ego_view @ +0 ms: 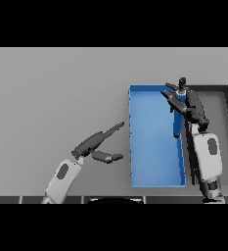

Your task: Pick up the blue pipe and place it into the blue bin.

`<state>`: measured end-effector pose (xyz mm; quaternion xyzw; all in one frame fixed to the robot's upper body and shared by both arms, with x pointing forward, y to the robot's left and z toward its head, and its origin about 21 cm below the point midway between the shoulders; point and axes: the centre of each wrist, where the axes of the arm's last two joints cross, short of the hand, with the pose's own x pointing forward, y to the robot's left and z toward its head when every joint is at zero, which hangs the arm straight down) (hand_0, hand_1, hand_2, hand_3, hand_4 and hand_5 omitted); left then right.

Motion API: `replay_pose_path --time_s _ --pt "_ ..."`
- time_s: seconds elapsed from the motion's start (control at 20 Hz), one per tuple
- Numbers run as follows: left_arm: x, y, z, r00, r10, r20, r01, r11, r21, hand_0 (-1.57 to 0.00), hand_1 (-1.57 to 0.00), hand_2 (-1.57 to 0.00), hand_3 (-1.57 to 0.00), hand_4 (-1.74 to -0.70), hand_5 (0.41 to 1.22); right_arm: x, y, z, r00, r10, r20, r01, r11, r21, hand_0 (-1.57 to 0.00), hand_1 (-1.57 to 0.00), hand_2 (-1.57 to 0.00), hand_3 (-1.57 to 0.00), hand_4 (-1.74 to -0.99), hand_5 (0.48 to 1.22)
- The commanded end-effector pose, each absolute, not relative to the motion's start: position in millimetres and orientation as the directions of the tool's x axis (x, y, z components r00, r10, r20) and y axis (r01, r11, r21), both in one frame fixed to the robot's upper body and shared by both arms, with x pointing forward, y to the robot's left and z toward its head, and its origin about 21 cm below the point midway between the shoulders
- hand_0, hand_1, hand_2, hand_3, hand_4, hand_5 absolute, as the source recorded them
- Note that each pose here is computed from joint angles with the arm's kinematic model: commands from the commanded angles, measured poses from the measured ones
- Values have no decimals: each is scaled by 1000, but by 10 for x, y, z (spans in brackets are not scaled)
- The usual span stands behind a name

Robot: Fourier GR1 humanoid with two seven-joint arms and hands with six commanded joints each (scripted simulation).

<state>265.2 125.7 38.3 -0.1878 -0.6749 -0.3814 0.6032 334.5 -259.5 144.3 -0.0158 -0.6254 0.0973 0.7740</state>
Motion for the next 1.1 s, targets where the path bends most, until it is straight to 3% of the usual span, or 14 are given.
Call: replay_pose_path --time_s 0.0,0.1,0.2,0.3,0.35,0.4,0.45,0.55,0.7,0.85,1.05 --pt "2647 1228 394 -205 -201 958 713 640 287 1 1 1 1 -928 470 3326 -2550 1354 237 156 959 -129 983 -128 -1571 -1571 -1571 -1571 -1498 1221" --pt "2653 1226 387 -207 -213 955 708 641 297 1 1 1 1 -923 476 3310 -2569 1238 313 146 938 -121 986 -113 -1571 -1571 -1571 -1571 -1497 1221" --pt "2640 1206 405 -218 -204 954 707 641 299 1 1 1 1 -922 480 3256 -2565 1134 391 140 910 -125 987 -99 -1571 -1571 -1571 -1005 -1585 1221" --pt "2642 1215 407 -210 -204 956 709 641 292 1 1 1 1 -920 484 3227 -2531 1084 458 131 879 -112 990 -89 -1571 -1571 -1571 -643 -1641 1221" --pt "2657 1199 403 -207 -208 956 708 642 294 1 1 1 1 -919 486 3215 -2532 1043 495 121 860 -100 992 -82 -1571 -1571 -1571 -514 -1661 1221" --pt "2631 1201 383 -215 -204 955 708 641 297 1 1 1 1 -918 489 3203 -2549 1028 530 103 842 -88 994 -66 -1571 -1571 -1571 -411 -1677 1171" --pt "2637 1220 369 -212 -205 955 708 642 295 1 1 1 1 -920 491 3195 -2544 1054 556 90 827 -72 996 -59 -1571 -1571 -1518 -455 -1626 1161" --pt "2653 1215 393 -211 -207 955 706 644 295 1 1 1 1 -921 493 3199 -2520 1046 578 91 811 -75 995 -58 -1084 -1025 -987 -291 -1469 1148" --pt "2662 1205 404 -204 -210 956 708 643 292 1 1 1 1 -925 494 3220 -2514 1046 603 125 788 -81 992 -95 -554 -525 -505 -148 -1339 1108" --pt "2654 1205 395 -204 -204 958 708 644 288 1 1 1 1 -926 494 3220 -2516 1065 573 335 749 -201 942 -267 -283 -268 -258 -75 -1250 962" --pt "2670 1232 417 -204 -207 957 704 648 290 1 1 1 1 -929 496 3206 -2486 1062 554 496 669 -341 868 -360 -115 -109 -105 -30 -1190 809"
